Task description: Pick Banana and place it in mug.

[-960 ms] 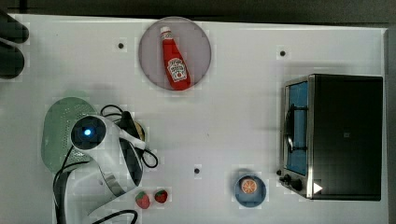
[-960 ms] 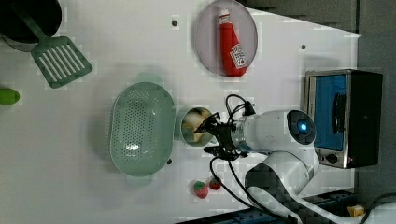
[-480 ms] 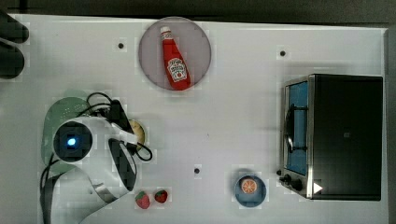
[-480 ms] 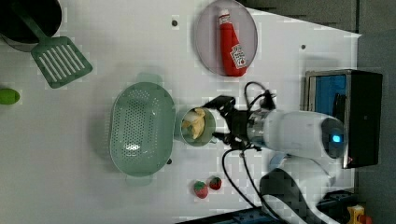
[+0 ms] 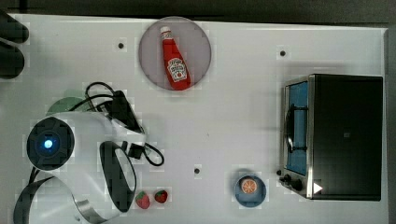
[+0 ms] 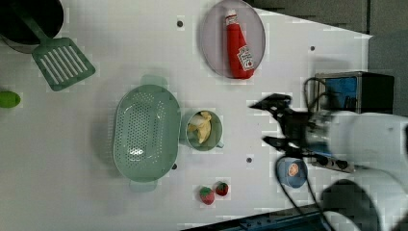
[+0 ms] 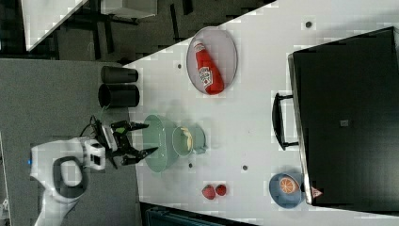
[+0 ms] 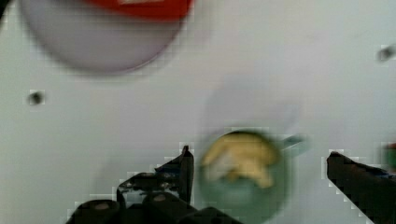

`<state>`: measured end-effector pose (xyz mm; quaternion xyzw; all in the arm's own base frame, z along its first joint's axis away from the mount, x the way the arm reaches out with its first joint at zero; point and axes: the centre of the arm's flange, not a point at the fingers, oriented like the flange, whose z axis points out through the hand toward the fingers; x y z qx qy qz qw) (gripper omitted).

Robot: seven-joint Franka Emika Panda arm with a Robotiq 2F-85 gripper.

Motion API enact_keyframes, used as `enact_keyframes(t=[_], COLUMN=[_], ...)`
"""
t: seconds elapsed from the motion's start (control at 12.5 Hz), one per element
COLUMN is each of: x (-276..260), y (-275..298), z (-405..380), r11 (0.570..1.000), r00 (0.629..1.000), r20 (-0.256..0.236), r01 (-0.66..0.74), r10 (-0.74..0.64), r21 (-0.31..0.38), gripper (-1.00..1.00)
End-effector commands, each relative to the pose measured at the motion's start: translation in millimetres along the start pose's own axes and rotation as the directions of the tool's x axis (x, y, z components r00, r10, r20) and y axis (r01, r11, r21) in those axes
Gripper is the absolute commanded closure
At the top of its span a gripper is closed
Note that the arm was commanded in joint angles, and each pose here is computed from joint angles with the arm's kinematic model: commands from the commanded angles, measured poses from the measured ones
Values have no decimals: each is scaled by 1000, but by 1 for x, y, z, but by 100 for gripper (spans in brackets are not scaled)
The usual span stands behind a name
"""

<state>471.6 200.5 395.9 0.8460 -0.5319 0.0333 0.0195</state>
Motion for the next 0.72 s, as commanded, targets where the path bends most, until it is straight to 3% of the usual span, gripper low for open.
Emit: enact_keyframes(t=[0.08,0.48,0.72], x=[95,209,238], y=[12,52,75], z=[-70,-146,-166], r11=[996,984,975], r00=[997,986,975], r20=[-17,-23,23], r01=[80,165,222], r10=[-80,-164,-222], r21=[45,66,16], gripper=[-100,-100,-100])
